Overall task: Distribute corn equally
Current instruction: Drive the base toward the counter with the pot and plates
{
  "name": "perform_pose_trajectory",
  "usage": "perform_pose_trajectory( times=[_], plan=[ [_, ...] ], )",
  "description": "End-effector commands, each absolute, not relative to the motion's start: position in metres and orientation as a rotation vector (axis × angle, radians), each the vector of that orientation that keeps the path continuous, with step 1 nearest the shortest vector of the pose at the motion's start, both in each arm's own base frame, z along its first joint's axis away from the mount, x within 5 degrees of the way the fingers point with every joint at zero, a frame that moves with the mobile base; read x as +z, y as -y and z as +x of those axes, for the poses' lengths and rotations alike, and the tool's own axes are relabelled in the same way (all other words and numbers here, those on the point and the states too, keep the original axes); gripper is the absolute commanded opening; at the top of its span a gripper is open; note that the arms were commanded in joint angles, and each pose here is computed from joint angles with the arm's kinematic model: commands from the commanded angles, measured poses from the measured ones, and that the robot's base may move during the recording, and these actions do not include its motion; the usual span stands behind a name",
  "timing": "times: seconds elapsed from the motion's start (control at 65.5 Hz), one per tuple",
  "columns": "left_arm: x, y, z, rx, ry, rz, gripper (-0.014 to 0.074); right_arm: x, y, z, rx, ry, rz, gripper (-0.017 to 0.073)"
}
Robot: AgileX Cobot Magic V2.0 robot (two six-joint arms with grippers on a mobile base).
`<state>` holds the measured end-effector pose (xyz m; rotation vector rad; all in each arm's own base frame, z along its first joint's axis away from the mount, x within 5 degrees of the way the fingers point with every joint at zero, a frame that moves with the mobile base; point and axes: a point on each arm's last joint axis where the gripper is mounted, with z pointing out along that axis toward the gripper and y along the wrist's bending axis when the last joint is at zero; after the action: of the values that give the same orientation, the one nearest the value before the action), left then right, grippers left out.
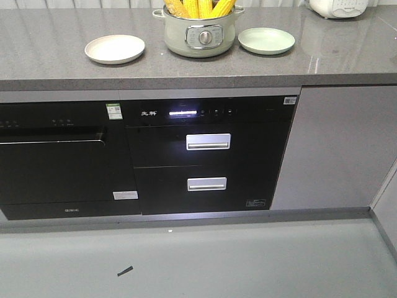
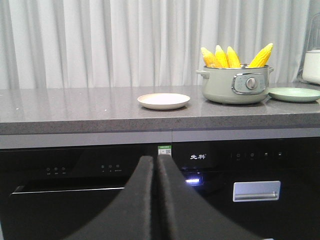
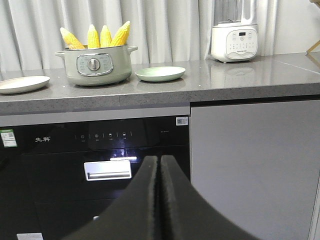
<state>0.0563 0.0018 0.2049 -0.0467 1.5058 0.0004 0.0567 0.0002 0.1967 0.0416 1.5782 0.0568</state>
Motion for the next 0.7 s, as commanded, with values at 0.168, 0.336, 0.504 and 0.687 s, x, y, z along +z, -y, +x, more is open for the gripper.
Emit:
perform_pose_trajectory(
  times=[0.168,0.336,0.504,0.687],
  plan=[
    [0.2075,-0.0008,0.0552,-0.018,-1.436,-0.043,-0.0006,0.2004,-0.0008,0.0569,0.058,-1.510,0.034,-0.0006],
    [0.2075,-0.0008,0.0552,-0.018,-1.436,-0.043,-0.0006,0.2004,-0.0008,0.0569,0.058,-1.510,0.034,-0.0006],
    [0.2075,-0.0008,0.0552,-0.018,-1.436,-0.043,-0.0006,0.2004,-0.0008,0.0569,0.058,-1.510,0.034,-0.0006],
    [0.2075,-0.0008,0.0552,-0.018,-1.436,-0.043,-0.0006,0.2004,-0.0008,0.0569,0.058,-1.510,0.034,-0.0006]
  ],
)
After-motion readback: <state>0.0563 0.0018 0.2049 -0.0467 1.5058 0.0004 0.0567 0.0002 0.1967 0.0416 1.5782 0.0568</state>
